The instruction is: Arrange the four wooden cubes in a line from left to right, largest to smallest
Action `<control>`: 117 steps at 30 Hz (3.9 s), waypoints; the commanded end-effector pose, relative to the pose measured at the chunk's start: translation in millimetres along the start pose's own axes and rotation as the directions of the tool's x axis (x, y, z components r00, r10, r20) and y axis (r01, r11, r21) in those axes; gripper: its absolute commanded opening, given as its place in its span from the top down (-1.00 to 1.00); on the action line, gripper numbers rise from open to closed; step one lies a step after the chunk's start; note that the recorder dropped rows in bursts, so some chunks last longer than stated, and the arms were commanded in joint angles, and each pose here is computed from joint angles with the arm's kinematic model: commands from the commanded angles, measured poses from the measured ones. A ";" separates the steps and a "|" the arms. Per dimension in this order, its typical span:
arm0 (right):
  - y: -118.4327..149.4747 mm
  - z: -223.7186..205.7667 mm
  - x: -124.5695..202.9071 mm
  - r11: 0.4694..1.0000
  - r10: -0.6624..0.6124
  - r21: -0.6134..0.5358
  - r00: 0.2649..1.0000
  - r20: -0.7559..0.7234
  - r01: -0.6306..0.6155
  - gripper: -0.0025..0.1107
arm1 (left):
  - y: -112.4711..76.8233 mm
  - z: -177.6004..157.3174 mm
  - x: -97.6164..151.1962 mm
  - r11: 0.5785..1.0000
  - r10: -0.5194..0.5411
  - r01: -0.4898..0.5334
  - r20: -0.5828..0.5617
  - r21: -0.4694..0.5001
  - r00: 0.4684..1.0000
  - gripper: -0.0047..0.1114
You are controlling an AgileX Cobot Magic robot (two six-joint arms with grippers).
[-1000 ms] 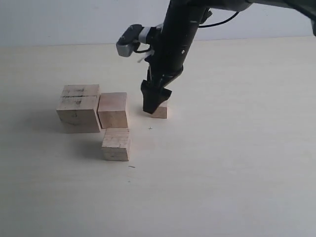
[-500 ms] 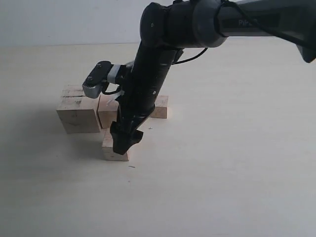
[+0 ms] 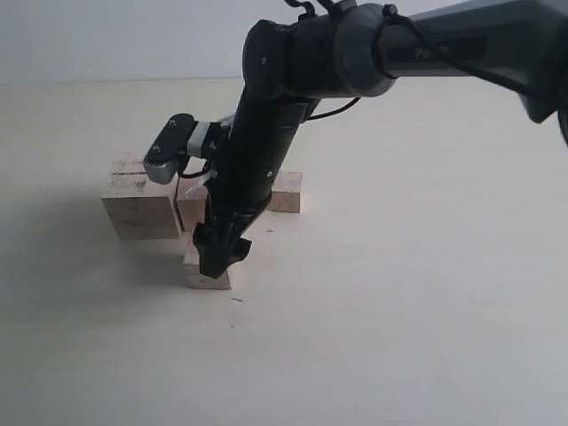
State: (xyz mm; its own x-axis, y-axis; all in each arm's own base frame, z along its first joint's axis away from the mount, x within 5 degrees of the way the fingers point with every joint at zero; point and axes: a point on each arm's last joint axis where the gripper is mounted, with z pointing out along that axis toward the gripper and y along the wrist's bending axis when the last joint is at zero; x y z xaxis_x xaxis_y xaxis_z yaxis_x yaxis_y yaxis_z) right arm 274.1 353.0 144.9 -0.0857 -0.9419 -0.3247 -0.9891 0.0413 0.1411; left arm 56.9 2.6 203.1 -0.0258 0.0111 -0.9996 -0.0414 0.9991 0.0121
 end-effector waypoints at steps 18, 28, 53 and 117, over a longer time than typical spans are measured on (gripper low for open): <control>7.5 -21.4 4.1 0.992 -0.087 0.078 0.986 -0.142 0.099 0.96 | 0.0 -0.6 -0.6 1.000 -0.004 0.004 0.008 -0.001 1.000 0.88; -45.4 -37.7 25.4 0.963 -0.090 0.247 0.993 -0.076 0.106 0.96 | 0.0 -0.6 -0.6 1.000 -0.004 0.004 0.008 -0.001 1.000 0.88; -38.6 -1.8 -10.2 0.957 -0.271 0.092 0.961 -0.064 0.276 0.96 | 0.0 -0.6 -0.6 1.000 -0.004 0.004 0.008 -0.001 1.000 0.88; -61.9 19.7 1.8 0.980 -0.170 0.104 0.985 0.012 0.168 0.96 | 0.0 -0.6 -0.6 1.000 -0.004 0.004 0.008 -0.001 1.000 0.88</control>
State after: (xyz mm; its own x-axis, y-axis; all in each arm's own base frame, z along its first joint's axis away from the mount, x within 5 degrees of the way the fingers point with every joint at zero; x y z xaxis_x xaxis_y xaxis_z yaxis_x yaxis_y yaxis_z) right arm 332.6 354.7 119.7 0.0770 -0.9324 -0.3530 -0.9969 -0.0782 -0.0108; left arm 56.9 2.6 203.1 -0.0258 0.0111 -0.9996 -0.0414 0.9991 0.0121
